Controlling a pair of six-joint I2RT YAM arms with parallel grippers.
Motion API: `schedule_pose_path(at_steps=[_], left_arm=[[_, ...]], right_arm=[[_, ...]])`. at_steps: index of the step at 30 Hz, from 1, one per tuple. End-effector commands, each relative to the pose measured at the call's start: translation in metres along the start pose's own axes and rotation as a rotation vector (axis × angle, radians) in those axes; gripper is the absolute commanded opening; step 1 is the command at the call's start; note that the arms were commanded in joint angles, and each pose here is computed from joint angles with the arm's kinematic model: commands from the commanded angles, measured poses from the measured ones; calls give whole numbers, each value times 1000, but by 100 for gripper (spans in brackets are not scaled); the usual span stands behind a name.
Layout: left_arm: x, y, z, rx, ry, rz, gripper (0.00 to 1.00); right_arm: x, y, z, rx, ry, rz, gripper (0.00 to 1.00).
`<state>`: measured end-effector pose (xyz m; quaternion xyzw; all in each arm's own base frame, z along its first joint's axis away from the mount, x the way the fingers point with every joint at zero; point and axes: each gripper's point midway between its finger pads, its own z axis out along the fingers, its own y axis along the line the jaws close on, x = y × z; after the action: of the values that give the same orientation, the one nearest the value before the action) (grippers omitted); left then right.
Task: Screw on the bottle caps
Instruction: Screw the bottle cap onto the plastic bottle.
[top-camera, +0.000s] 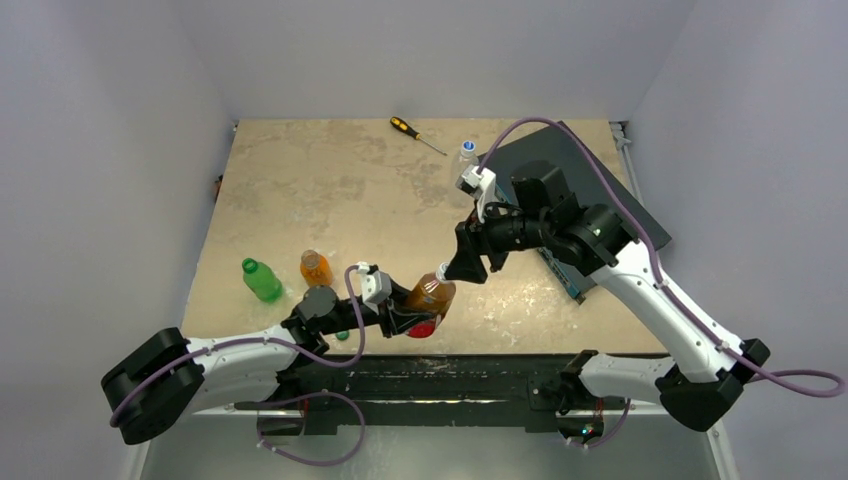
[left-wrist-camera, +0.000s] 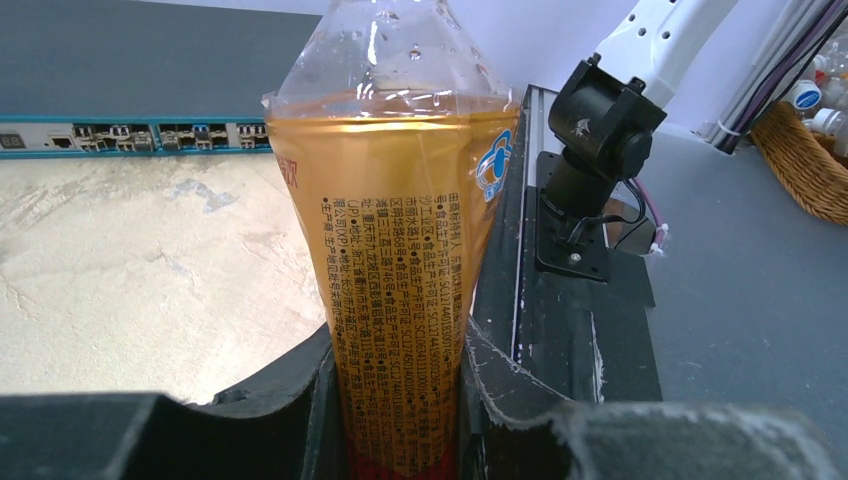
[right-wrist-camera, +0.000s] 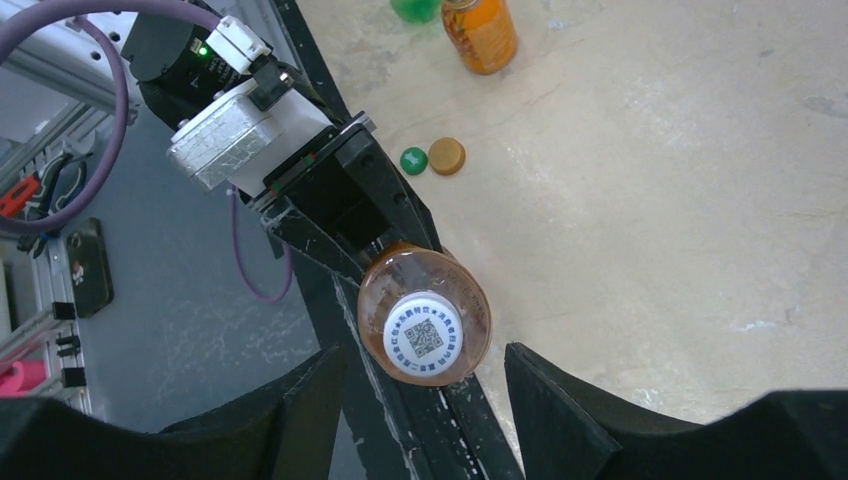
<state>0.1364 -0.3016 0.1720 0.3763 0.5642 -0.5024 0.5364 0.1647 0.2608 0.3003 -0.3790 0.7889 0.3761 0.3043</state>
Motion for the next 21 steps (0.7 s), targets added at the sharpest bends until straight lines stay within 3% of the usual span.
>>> schedule_pose_path(at_steps=[1, 21], left_arm=[[-14, -7, 0, 39, -52, 10, 0], [-16, -7, -2, 31, -64, 10, 0]], right_arm=[[-8, 6, 4, -39, -17, -46, 61], [-1, 9, 20, -71, 24, -22, 50]])
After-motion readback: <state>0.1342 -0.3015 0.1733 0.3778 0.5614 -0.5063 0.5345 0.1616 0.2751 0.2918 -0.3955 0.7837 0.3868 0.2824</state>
